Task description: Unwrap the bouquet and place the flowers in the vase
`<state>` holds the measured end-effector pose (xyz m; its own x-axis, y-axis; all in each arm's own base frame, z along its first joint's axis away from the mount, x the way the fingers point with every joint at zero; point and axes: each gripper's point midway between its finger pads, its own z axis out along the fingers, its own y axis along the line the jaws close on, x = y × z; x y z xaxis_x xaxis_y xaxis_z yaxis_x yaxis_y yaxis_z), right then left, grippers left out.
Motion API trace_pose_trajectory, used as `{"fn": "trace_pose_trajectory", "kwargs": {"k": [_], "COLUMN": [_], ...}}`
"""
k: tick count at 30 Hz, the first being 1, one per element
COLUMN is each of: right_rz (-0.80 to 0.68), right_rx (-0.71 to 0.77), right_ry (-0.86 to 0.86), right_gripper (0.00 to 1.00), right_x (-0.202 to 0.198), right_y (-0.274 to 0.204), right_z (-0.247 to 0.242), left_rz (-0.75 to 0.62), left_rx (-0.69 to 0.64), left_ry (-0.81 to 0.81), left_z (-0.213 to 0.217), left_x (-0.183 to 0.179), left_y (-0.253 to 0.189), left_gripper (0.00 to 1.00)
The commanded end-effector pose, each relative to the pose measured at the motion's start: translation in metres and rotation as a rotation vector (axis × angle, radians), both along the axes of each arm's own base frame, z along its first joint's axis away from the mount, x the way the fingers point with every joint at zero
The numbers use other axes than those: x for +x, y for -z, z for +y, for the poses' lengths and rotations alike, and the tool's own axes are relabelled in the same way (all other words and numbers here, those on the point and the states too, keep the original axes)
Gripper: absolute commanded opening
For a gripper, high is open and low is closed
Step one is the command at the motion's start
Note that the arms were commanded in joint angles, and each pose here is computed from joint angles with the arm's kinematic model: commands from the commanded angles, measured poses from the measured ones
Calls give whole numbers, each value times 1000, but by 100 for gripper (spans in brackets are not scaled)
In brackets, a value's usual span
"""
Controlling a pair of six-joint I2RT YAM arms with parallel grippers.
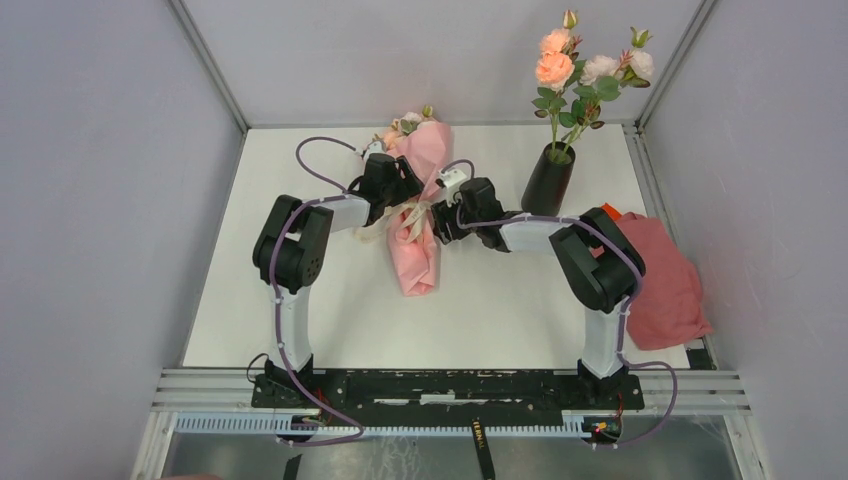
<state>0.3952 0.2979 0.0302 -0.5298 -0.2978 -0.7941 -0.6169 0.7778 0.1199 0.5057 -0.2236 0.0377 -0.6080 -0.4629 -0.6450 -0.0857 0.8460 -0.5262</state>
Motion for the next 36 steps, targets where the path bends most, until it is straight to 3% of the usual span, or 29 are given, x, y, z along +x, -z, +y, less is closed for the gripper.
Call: {"fn": "trace_pose_trajectory", "kwargs": {"k": [1,8,11,14,20,36], "right_rz": [-121,-128,-114,-109,-165,-507], "right_rx": [75,73,77,75,83,124], "right_ry": [5,19,9,13,25,249], "right_gripper": [64,63,49,1,0,0], "right_x": [42,76,84,82,61,-16], "right_y": [-40,-32,-25,-25,-61,-226], "right_z": [17,26,30,26,7,-96], "left_rz": [212,220,214,208,209,202], "left_rx": [36,33,41,46,48,40], "left_ry": [-23,-22,-26,-30,-43,-65], "left_z": [14,13,16,18,22,31], "left_x": [-40,-41,-40,-40,-38,-36], "left_y": [65,67,64,61,61,52], "left_gripper": [80,80,80,80,80,80]}}
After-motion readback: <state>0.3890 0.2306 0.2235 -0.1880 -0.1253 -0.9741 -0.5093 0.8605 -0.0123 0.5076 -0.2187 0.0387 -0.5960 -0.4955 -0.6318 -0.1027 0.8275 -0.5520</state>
